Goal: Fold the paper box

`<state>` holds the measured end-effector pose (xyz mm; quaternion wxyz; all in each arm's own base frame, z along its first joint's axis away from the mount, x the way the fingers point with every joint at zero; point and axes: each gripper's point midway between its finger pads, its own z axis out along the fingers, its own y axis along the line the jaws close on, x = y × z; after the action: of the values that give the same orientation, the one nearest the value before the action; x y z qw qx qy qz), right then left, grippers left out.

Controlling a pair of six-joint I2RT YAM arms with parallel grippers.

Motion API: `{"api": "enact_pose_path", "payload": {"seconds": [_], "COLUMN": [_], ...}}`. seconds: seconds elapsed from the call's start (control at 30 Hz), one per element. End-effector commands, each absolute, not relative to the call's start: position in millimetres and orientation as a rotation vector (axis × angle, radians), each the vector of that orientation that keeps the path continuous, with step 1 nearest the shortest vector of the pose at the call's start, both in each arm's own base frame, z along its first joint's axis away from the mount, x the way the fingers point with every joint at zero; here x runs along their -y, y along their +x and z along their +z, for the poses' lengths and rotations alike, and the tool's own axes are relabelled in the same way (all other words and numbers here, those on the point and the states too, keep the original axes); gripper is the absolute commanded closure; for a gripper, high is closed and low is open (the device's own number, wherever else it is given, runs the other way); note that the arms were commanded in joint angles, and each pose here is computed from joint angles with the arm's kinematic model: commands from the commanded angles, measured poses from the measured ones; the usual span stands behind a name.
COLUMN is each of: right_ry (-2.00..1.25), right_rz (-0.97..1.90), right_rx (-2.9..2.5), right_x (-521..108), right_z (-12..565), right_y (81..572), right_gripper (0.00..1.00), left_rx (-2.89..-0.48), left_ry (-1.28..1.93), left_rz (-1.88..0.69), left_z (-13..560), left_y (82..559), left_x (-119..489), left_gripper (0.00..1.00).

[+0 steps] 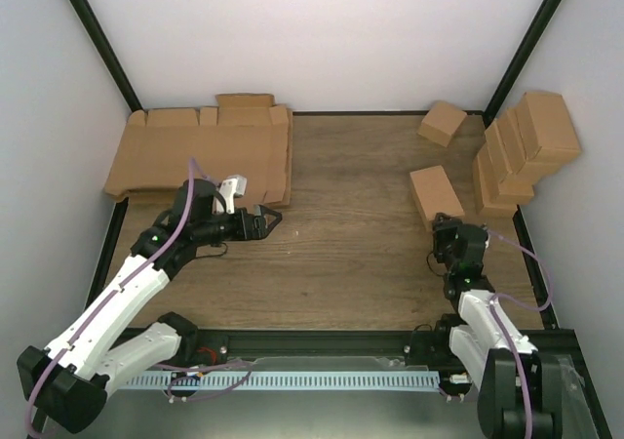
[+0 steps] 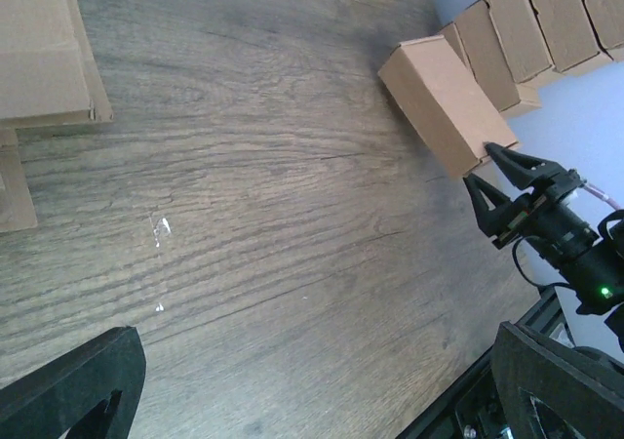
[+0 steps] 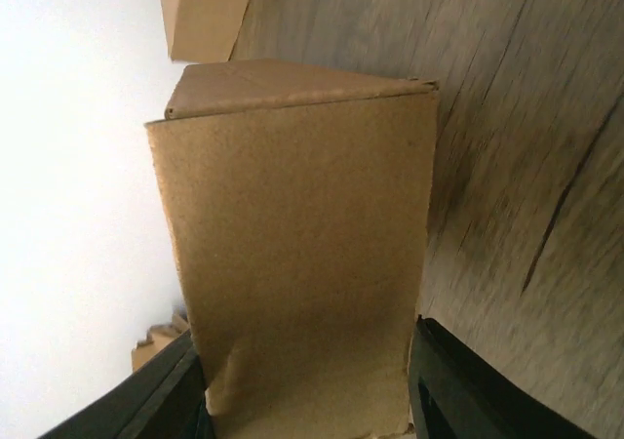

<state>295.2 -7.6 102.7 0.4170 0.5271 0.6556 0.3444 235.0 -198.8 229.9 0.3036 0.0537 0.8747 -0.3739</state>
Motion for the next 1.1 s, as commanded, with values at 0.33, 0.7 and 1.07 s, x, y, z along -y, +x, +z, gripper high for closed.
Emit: {"api": "enact_pose_path", "payload": {"seconds": [0.33,0.7,1.07], "right_ry": [1.497,1.46,0.731], "right_rz": [0.633,0.446,-0.093], "right_rx": [-1.457,-1.896,-2.399], "right_x": [84,64,9], "right_z": [112,101,86], "right_y": [345,313,328], "right_gripper": [0.04,0.0,0.13], "left_rx": [-2.301,-2.336,-2.347], "left_ry": [0.139,0.172,0.215], "left_rz": [-0.985,-0.981,-0.997], "left_z": [227,215,212], "left_y": [236,238,242], "left_x": [198,202,210], "left_gripper": [0.0,0.0,0.0]}}
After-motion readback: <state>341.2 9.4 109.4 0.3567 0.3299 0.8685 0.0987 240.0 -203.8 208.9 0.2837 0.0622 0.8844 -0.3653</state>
